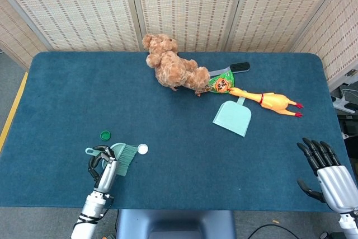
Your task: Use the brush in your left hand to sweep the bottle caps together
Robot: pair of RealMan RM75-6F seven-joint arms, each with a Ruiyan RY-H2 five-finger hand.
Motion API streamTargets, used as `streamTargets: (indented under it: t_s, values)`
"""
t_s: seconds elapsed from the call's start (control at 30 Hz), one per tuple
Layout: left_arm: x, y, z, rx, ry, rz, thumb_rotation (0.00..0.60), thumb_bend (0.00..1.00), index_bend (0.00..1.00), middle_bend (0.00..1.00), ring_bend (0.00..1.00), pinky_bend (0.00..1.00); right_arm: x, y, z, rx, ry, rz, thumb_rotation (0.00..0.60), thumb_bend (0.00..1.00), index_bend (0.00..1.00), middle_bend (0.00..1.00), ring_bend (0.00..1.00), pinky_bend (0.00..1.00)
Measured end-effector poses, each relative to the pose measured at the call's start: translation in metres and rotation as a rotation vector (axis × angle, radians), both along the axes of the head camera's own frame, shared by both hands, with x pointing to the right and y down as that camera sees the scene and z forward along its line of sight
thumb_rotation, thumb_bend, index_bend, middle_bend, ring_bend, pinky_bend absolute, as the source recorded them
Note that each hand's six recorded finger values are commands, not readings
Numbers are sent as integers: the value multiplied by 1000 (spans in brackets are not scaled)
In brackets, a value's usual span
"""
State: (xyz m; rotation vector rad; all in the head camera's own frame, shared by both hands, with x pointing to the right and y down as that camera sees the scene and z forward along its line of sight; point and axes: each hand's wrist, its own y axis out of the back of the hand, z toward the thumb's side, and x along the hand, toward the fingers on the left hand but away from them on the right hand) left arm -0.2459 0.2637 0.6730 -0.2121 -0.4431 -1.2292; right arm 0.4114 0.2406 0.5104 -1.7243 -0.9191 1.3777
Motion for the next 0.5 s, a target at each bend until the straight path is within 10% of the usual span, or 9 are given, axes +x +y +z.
streamTargets:
  t_s: [0.5]
  values:
    - [-34, -4, 25, 46, -219, -11, 600, 491, 936, 1000, 791, 828, 1, 0, 2, -6, 11, 3, 600, 197, 0, 0, 0, 0]
